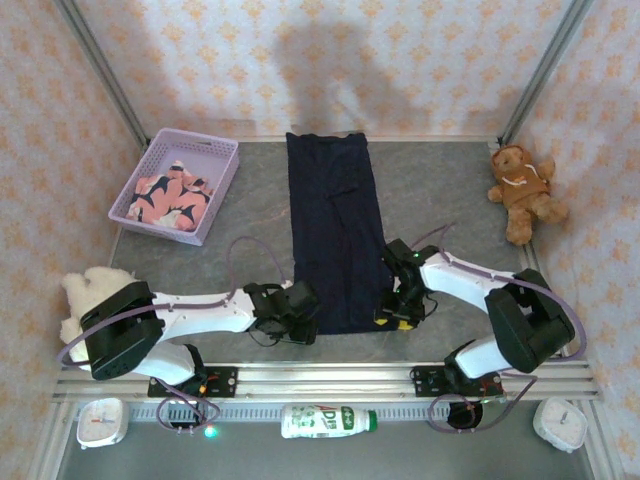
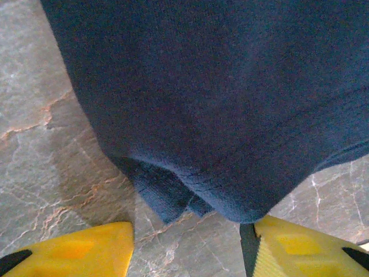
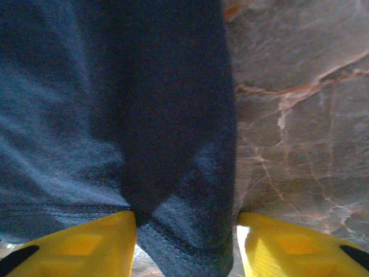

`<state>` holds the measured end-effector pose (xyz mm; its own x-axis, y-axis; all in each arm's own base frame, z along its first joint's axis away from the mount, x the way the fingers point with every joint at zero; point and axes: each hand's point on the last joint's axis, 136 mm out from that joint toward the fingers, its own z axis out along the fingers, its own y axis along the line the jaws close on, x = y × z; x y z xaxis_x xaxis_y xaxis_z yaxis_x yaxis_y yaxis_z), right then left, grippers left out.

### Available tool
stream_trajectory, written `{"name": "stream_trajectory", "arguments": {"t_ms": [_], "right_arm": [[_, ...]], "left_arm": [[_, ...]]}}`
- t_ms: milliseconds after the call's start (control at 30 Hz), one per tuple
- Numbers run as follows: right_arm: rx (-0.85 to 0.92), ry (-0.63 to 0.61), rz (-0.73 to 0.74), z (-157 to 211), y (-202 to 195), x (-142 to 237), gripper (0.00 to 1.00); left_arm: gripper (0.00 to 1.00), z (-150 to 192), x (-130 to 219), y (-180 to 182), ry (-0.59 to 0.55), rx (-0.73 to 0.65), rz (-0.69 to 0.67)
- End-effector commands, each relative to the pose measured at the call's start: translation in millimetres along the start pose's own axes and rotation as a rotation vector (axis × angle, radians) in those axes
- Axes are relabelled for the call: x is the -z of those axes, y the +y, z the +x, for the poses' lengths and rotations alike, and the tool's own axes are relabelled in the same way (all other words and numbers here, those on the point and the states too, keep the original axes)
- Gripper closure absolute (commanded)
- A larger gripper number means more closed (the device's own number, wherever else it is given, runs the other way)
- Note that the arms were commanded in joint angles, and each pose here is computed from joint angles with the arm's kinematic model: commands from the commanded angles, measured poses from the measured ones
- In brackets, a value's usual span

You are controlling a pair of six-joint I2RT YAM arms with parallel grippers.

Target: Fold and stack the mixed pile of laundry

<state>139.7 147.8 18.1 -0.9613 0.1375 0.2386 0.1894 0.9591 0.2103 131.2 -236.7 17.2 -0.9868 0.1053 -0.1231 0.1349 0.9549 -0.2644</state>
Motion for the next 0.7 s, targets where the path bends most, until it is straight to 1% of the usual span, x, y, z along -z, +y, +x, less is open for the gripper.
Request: {"name": "stream_trajectory", "arguments": {"t_ms": [0, 100, 233, 367, 500, 533, 667], "right_arm": [[0.003, -0.019, -0.038, -5, 8, -5, 0.53], [0.010, -0.023, -0.030, -6, 7, -4, 0.56], [0.018, -0.026, -0.029, -6, 7, -2, 0.57], [0.019, -0.033, -0.036, -8, 9, 0, 0.60], [0.020, -0.037, -0.040, -13, 14, 0, 0.64], [0.022, -0.033, -0.041, -13, 15, 0, 0.66], [0.032, -0.025, -0.033, -15, 17, 1, 0.66]], "left_arm": [[0.47, -10, -5, -5, -0.035, -0.002, 0.001], [0.47, -13, 2, -2, -0.055, 0.001, -0.006], [0.52, -19, 22, -10, -0.093, -0.019, 0.040], [0.51, -19, 36, -7, -0.114, -0.031, 0.050], [0.46, -21, 29, 3, -0.111, 0.001, 0.032], [0.45, -22, 26, 3, -0.109, 0.009, 0.032], [0.44, -25, 10, -2, -0.080, 0.011, 0.017]]}}
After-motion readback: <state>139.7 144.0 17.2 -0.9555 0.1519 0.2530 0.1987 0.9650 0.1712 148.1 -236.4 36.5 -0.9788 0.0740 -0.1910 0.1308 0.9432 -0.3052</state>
